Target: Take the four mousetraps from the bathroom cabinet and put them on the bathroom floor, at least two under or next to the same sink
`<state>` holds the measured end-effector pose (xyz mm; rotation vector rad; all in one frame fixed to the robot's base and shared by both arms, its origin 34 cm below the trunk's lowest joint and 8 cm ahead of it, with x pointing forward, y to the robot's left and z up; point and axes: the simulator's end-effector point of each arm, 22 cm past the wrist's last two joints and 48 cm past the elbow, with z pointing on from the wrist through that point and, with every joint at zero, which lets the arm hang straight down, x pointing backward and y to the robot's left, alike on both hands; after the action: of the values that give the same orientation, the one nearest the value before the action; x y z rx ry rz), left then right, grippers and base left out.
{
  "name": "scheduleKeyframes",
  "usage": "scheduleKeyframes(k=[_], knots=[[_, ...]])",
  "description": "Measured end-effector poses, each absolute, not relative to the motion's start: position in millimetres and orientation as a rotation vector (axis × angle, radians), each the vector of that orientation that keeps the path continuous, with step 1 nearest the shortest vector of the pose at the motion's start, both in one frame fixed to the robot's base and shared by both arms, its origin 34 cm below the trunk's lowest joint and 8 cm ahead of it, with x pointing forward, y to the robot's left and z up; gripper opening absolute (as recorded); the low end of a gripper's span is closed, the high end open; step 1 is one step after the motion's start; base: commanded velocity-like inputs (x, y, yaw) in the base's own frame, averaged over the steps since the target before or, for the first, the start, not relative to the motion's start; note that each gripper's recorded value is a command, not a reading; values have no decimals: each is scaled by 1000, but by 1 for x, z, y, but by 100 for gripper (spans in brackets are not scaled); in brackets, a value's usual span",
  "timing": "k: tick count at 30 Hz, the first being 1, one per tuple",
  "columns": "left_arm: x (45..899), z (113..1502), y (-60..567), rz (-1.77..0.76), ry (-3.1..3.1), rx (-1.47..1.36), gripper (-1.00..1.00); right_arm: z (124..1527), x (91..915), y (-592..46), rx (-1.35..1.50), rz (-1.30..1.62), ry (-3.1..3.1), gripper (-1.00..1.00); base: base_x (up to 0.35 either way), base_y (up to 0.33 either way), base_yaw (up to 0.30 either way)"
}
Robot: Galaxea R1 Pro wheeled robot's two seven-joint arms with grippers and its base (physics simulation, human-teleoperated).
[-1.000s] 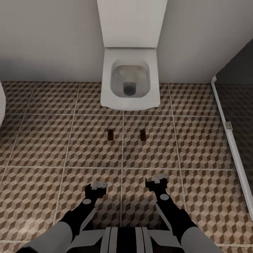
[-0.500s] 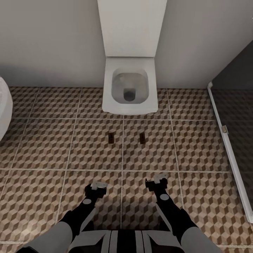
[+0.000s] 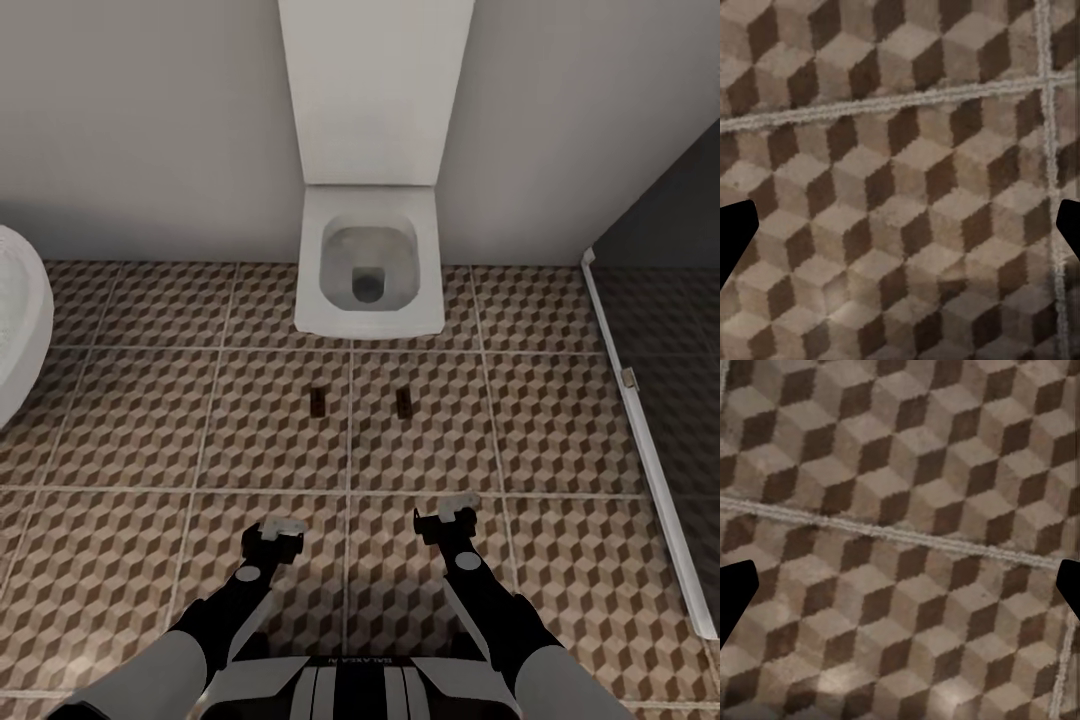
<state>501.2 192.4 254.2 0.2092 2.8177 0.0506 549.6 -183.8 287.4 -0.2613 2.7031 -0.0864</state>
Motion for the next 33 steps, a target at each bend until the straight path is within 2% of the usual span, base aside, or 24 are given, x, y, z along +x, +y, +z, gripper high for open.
scheduleKeyframes(k=[33], knots=[[528, 333, 191, 54, 2775, 208, 100, 370, 578, -183, -255, -90, 2653, 100, 0, 0, 0]])
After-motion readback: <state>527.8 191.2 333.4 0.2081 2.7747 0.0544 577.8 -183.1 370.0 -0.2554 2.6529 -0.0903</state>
